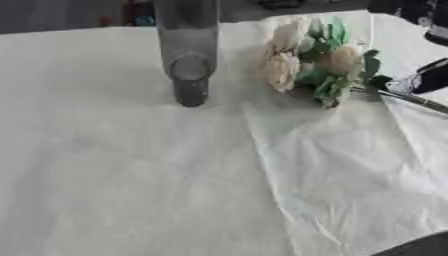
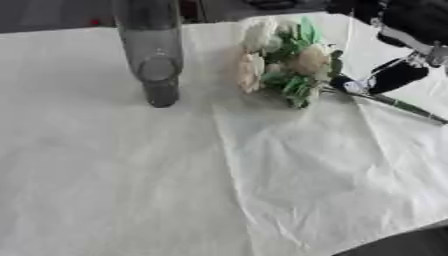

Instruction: Arrange flowers into the vase.

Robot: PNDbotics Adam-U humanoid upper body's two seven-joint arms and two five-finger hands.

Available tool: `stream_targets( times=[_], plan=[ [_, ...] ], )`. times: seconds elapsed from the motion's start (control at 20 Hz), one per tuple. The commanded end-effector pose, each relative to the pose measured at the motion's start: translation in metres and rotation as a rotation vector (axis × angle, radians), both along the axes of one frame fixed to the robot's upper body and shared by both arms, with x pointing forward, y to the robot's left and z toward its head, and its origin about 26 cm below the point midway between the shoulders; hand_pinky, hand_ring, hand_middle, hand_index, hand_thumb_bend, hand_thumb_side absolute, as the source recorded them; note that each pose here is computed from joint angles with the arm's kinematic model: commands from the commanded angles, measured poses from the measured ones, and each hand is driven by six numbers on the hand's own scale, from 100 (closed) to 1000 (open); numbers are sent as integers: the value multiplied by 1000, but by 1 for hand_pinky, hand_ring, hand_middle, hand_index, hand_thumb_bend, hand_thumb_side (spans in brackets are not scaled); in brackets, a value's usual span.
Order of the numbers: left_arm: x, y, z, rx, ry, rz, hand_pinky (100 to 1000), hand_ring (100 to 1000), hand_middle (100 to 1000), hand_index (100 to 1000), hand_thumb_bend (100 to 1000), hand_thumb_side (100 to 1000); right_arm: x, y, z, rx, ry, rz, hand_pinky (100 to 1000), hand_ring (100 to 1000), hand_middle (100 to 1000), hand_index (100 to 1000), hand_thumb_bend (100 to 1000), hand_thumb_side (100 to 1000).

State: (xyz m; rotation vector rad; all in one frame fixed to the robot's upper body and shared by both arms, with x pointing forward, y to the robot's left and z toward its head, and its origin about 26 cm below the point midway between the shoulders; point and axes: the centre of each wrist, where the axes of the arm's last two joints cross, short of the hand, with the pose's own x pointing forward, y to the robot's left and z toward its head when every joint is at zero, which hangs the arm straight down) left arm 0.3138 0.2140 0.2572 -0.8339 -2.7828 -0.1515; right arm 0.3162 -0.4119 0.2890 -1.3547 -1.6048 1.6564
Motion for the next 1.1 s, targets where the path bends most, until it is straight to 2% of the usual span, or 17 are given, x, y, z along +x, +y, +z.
stream_targets(
  times=[0.05,0.15,0.2,0.65,0.8,1.1],
  plan=[
    [-3,-2,8,9,-36,-5,781,769,850,953,102,811,1,-10,8,-23,-20,-15,844,974,950,979,420,461],
    [-3,-3,8,9,-40,-6,781,769,850,953,101,810,3,-16,5,-13,-13,-20,839,970,945,973,437,418],
    [-3,-3,8,9,-41,-6,781,769,850,953,100,810,4,-18,3,-10,-12,-23,838,969,944,972,424,448],
    [-3,-6,11,14,-60,-11,781,770,851,953,100,810,9,-31,-8,37,42,-61,830,971,954,990,486,430],
    [-3,-7,11,15,-64,-11,781,770,852,953,100,811,10,-35,-8,58,72,-89,839,978,964,1000,500,415],
    [-3,-7,11,18,-67,-12,782,771,852,951,100,813,11,-36,-5,95,83,-105,835,976,964,1000,507,417]
  ],
)
